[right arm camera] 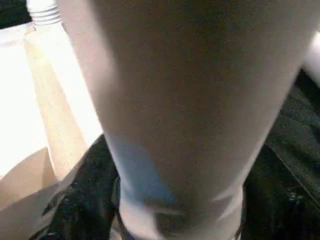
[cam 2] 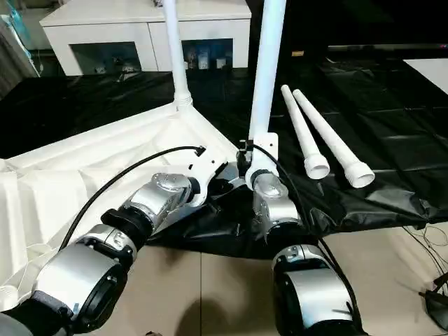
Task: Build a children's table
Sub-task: Rotate leg to tighten
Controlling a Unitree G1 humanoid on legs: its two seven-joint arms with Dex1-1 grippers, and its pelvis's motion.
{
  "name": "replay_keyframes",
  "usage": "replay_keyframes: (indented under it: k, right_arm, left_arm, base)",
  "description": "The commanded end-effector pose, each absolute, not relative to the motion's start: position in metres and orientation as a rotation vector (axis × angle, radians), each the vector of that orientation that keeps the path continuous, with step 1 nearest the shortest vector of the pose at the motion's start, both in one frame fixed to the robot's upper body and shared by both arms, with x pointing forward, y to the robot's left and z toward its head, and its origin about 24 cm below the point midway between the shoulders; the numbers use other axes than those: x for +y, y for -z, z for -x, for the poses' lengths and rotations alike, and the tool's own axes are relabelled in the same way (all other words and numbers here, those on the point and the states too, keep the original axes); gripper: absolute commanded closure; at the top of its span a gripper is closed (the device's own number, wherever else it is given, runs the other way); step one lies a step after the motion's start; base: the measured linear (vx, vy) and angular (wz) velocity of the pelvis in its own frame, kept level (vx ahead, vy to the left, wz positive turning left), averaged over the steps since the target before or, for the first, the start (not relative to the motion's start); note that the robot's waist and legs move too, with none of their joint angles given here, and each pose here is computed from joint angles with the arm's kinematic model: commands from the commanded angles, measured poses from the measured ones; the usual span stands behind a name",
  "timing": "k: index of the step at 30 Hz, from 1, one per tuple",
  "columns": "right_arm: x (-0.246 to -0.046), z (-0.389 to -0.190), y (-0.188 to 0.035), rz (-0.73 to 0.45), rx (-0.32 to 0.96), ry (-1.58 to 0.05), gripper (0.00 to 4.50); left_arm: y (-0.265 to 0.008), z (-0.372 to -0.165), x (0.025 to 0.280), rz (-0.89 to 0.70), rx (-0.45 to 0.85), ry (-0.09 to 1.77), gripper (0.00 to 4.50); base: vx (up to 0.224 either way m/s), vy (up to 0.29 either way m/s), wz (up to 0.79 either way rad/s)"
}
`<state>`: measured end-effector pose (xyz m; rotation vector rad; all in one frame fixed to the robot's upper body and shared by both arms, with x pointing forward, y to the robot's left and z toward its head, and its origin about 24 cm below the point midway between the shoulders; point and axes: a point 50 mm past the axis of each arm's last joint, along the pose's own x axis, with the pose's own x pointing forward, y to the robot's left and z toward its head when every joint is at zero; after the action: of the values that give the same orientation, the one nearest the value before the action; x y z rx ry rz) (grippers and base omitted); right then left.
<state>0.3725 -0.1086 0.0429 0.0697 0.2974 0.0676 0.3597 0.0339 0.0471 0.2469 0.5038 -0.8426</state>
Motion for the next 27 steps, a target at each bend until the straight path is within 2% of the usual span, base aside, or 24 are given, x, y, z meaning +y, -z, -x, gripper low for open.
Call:
replay_keyframes:
  k: [1,4,8,10,11,16,18,19,20,23,27]
  right_arm:
    - [-0.083,-0.36,-0.021,-0.169,0.399,-0.15,1.0]
    - [-0.084,-0.36,-0.023,-0.155,0.384,-0.164,0.65]
    - [-0.092,-0.364,-0.034,-0.097,0.265,-0.224,0.3]
    - [-0.102,-0.365,-0.04,-0.076,0.192,-0.251,0.3]
    - [-0.108,-0.364,-0.041,-0.063,0.174,-0.252,0.14]
    - [-0.131,-0.36,-0.045,-0.007,0.127,-0.295,0.06]
    - [-0.132,-0.353,-0.044,-0.017,0.122,-0.451,0.06]
    - [-0.132,-0.353,-0.044,-0.017,0.122,-0.451,0.06]
    - [-0.133,-0.342,-0.041,-0.01,0.135,-0.618,0.06]
    - [-0.135,-0.325,-0.036,0.045,0.155,-0.825,0.06]
    - [-0.141,-0.313,-0.035,0.103,0.169,-0.946,0.06]
  left_arm:
    - [-0.043,-0.366,0.054,-0.25,0.51,0.688,4.5]
    - [-0.043,-0.366,0.054,-0.262,0.499,0.705,4.5]
    - [-0.045,-0.364,0.054,-0.306,0.449,0.812,4.5]
    - [-0.044,-0.361,0.056,-0.319,0.434,0.868,4.5]
    - [-0.044,-0.36,0.058,-0.328,0.427,0.883,4.5]
    - [-0.043,-0.358,0.068,-0.345,0.404,0.938,4.5]
    - [-0.043,-0.354,0.073,-0.35,0.384,1.006,4.5]
    - [-0.043,-0.354,0.073,-0.35,0.384,1.006,4.5]
    - [-0.045,-0.35,0.078,-0.354,0.364,1.08,4.5]
    - [-0.048,-0.345,0.086,-0.349,0.349,1.16,4.5]
    - [-0.052,-0.34,0.095,-0.365,0.346,1.233,4.5]
  base:
    - [0.0,0.0,0.0]
    - [0.0,0.0,0.0]
    - [0.0,0.0,0.0]
    - [0.0,0.0,0.0]
    - [0.0,0.0,0.0]
    - [0.0,0.0,0.0]
    - [0.0,0.0,0.0]
    - [0.0,0.0,0.0]
    - [0.0,0.0,0.0]
    - [0.0,0.0,0.0]
    - [0.0,0.0,0.0]
